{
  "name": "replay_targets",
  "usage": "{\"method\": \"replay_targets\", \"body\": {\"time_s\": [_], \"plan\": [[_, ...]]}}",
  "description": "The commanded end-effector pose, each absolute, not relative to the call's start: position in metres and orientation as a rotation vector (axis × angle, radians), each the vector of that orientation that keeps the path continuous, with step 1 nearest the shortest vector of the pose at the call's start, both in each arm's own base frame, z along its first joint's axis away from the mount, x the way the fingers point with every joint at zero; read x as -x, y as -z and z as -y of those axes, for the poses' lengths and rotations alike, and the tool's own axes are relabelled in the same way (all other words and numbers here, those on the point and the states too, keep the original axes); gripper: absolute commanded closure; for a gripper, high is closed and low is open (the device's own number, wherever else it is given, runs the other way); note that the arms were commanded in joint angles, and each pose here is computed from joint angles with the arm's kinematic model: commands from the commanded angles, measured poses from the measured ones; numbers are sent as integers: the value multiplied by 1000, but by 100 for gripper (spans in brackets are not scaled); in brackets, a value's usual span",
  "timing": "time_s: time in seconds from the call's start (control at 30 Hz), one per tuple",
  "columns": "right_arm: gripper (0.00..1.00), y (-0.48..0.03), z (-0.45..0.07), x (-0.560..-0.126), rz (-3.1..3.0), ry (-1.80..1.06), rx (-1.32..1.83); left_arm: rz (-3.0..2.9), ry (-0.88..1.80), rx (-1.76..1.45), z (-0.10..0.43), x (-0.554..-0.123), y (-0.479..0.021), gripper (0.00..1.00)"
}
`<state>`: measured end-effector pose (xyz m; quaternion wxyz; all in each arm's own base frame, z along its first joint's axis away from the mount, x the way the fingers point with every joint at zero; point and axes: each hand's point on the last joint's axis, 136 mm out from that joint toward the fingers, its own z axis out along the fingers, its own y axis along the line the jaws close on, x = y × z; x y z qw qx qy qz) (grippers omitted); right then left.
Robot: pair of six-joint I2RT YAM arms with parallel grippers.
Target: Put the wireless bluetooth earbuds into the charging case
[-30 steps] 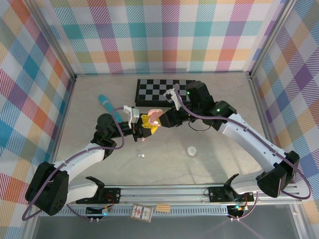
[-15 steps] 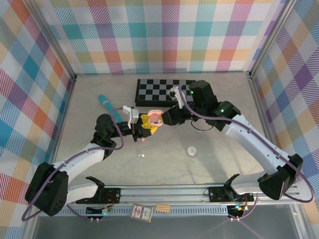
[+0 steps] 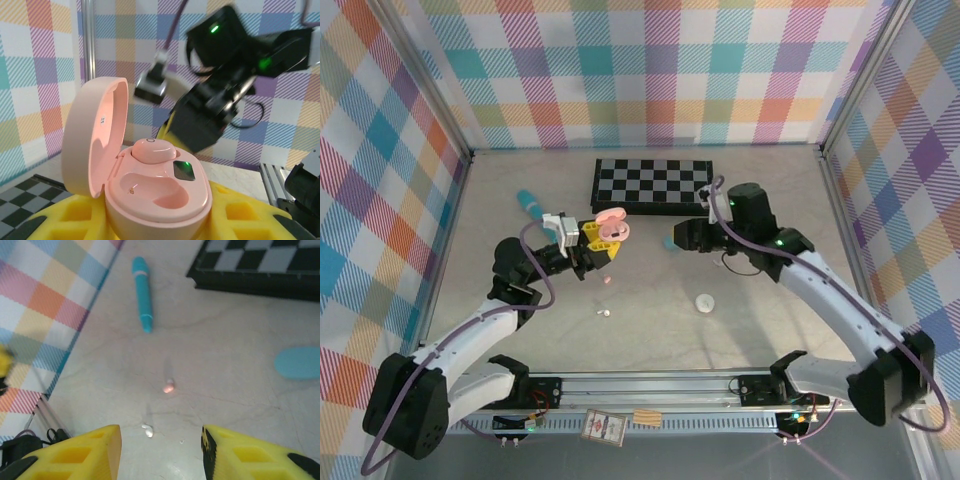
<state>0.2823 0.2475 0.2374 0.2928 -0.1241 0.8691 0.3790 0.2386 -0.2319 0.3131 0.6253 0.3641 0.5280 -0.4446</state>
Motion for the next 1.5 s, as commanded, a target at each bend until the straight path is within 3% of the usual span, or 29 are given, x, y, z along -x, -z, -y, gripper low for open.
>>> {"method": "replay_targets", "body": {"time_s": [0.0,0.23,0.47,0.8,1.03,1.47], "plan": [[53,-215,-264,-297,-2375,-1088,260,-1153,995,-855,228,-229,-325,68],[52,-157,-305,-314,-2528,-1202,263,-1118,1035,-915,230,-213,-330,68],[53,-109,-372,-315,-2642,-1280,466,-1100,1064,-934,232,-208,-335,68],[54,-62,-435,-327,-2714,-1320,608,-1101,1077,-928,232,-205,-336,68],[54,-43,-452,-316,-2769,-1343,689,-1106,1079,-916,232,-208,-334,68],[57,-45,-432,-279,-2813,-1292,770,-1113,1075,-906,232,-210,-332,68]]}}
